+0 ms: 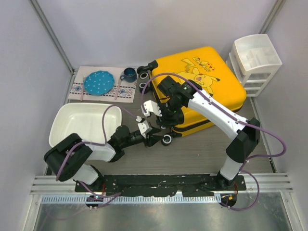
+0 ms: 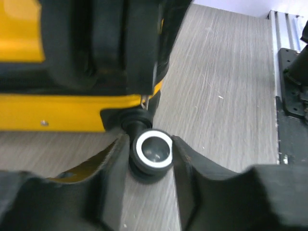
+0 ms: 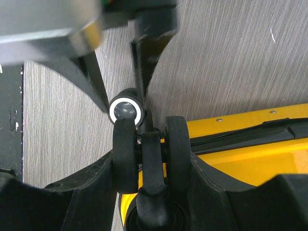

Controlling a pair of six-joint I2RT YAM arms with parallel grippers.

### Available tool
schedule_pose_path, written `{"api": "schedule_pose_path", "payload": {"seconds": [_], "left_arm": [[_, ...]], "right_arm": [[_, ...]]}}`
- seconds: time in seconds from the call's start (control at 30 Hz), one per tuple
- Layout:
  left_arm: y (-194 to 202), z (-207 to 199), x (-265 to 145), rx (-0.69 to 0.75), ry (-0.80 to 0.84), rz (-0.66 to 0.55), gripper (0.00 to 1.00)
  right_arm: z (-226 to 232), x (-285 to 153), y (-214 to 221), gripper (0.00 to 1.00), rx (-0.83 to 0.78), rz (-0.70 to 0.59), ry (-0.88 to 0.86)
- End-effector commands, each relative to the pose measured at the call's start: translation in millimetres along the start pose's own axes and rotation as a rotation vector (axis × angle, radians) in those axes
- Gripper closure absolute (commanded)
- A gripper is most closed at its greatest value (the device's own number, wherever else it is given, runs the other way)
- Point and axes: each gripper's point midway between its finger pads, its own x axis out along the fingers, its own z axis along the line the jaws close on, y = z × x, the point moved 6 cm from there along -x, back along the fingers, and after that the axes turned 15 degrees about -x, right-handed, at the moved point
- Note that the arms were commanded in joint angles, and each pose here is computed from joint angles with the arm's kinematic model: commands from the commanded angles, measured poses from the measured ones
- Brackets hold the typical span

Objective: Open, take out, and arrange the luggage

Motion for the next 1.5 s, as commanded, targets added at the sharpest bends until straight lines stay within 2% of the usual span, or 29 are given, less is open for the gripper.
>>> {"api": "schedule_pose_path", "payload": {"seconds": [0.0, 0.17, 0.2, 0.4, 0.57, 0.77, 1.1, 1.27, 1.4, 1.47], "left_arm": [[-38, -10, 24, 0.142, 0.002, -0.227, 0.63], [-28, -14, 44, 0.146, -0.003, -0.245, 0.69], [-27, -14, 46, 0.184, -0.010, -0.251, 0.70], [-19, -20, 63, 0.190, -0.085, -0.286, 0.72], [-24, -14, 65, 0.201, -0.193, -0.326, 0.61], [-32, -18, 68, 0.229, -0.261, -0.362, 0.62], [-40, -20, 71, 0.242, -0.333, -0.395, 0.57], [-44, -27, 74, 0.236, -0.317, -0.411, 0.58], [-41, -39, 75, 0.238, -0.286, -0.407, 0.46], [-40, -42, 75, 0.234, -0.287, -0.406, 0.45]], "right_arm": [[-16, -46, -17, 0.99, -0.039, -0.072, 0.208], [-14, -50, -15, 0.99, -0.021, -0.076, 0.217], [-13, -49, -13, 0.99, -0.015, -0.075, 0.213], [-7, -53, -11, 0.99, -0.001, -0.074, 0.220], [-4, -56, -11, 0.99, 0.002, -0.075, 0.225], [-2, -55, -11, 0.99, 0.004, -0.077, 0.218], [-1, -47, -9, 0.99, 0.020, -0.084, 0.191], [0, -44, -8, 0.99, 0.029, -0.088, 0.181], [-1, -43, -8, 0.99, 0.028, -0.086, 0.181], [-1, -44, -8, 0.99, 0.028, -0.084, 0.183]]}}
